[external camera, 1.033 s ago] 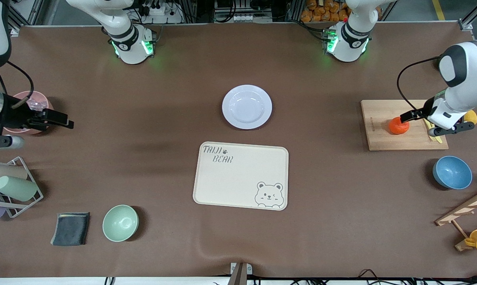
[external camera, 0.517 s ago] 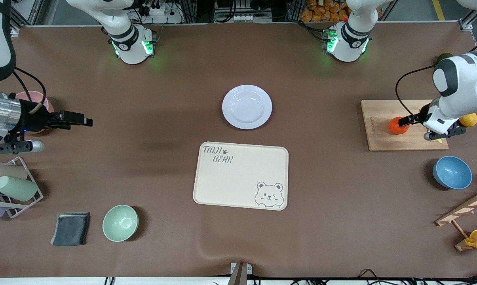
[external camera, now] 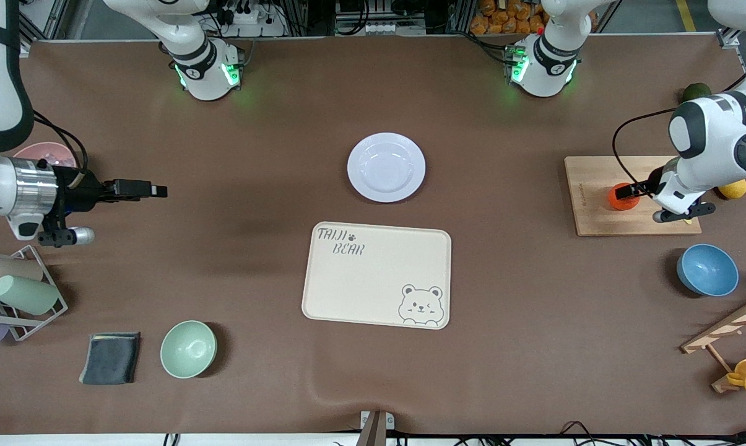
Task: Place orange and plate with both arms
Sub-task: 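Grasp the orange with the left gripper while the right gripper reaches inward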
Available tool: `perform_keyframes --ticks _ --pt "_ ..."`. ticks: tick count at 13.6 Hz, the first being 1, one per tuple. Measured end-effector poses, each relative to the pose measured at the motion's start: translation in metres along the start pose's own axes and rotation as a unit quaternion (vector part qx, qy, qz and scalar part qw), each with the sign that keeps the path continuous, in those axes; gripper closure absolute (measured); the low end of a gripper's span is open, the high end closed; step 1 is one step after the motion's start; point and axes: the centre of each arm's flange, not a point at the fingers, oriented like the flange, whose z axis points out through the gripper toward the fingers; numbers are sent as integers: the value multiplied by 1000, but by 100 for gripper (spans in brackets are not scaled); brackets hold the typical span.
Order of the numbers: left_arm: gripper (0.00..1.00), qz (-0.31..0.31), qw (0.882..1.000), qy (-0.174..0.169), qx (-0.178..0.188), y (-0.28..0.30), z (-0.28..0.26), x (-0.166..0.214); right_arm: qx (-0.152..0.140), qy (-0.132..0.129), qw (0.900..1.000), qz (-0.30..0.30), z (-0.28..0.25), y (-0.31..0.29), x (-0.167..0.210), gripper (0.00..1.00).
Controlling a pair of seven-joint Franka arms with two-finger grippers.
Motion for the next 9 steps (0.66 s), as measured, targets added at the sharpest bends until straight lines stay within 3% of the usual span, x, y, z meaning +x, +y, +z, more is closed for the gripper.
perform_keyframes --ticks 5,8,9 --pt "0 2 1000 -3 -3 2 16 3 25 -19 999 12 19 14 0 0" --pt "0 3 1000 -11 -5 3 27 3 82 -29 996 -2 36 20 2 0" --pt "11 3 1000 -12 -6 3 29 4 105 -36 994 -4 47 30 4 0"
